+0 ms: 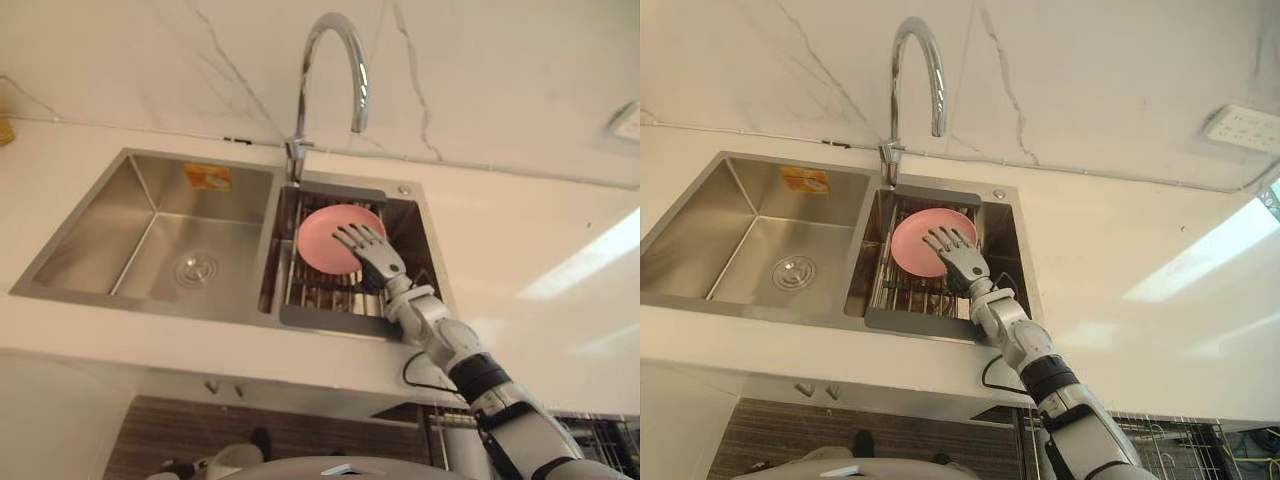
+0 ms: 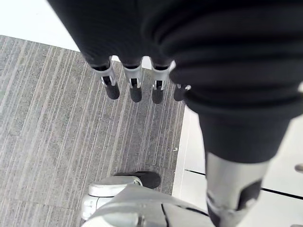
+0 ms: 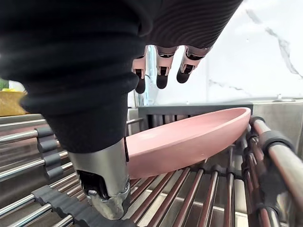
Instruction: Walk over to the sink, pick up the cup, carry it to the dishwasher, place the cup inside the dishwasher, then close the dishwasher door
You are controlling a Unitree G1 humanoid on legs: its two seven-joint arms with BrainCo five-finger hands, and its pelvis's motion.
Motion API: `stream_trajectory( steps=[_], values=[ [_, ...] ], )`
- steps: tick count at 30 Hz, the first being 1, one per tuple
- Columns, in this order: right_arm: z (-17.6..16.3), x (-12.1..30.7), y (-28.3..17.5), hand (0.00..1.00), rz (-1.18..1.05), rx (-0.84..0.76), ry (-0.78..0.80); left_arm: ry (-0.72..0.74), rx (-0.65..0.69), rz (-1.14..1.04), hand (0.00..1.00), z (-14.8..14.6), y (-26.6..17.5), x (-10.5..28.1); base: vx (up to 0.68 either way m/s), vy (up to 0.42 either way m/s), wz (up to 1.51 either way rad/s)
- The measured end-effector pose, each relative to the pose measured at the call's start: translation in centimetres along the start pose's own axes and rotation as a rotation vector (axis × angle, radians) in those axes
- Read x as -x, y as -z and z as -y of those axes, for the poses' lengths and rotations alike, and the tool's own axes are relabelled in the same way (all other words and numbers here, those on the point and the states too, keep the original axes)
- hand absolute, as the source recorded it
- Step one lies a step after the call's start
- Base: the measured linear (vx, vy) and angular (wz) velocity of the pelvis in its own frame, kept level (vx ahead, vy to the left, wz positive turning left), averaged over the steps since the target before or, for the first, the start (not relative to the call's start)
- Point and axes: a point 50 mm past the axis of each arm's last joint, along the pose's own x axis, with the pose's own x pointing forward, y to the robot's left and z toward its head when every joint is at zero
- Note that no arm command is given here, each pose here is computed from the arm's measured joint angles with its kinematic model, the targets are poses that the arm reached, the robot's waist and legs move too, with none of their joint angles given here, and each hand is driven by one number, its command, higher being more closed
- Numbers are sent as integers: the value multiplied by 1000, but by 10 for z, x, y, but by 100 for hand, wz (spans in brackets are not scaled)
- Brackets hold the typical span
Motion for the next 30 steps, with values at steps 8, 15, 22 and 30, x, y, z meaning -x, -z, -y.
stream_trajectory(
  steps=[8,15,22,30],
  values=[
    [-7,-5,6,0,-62,57,-51,10,-4,2,0,0,0,0,19,17,7],
    [-16,-9,13,0,-126,74,-90,12,-6,3,0,1,-1,0,0,14,6],
    [-18,-7,20,0,-176,90,-72,17,-37,8,0,1,0,0,-2,27,2],
    [-14,-8,29,0,-234,102,-14,19,-41,17,0,1,0,0,0,0,0]
  ],
)
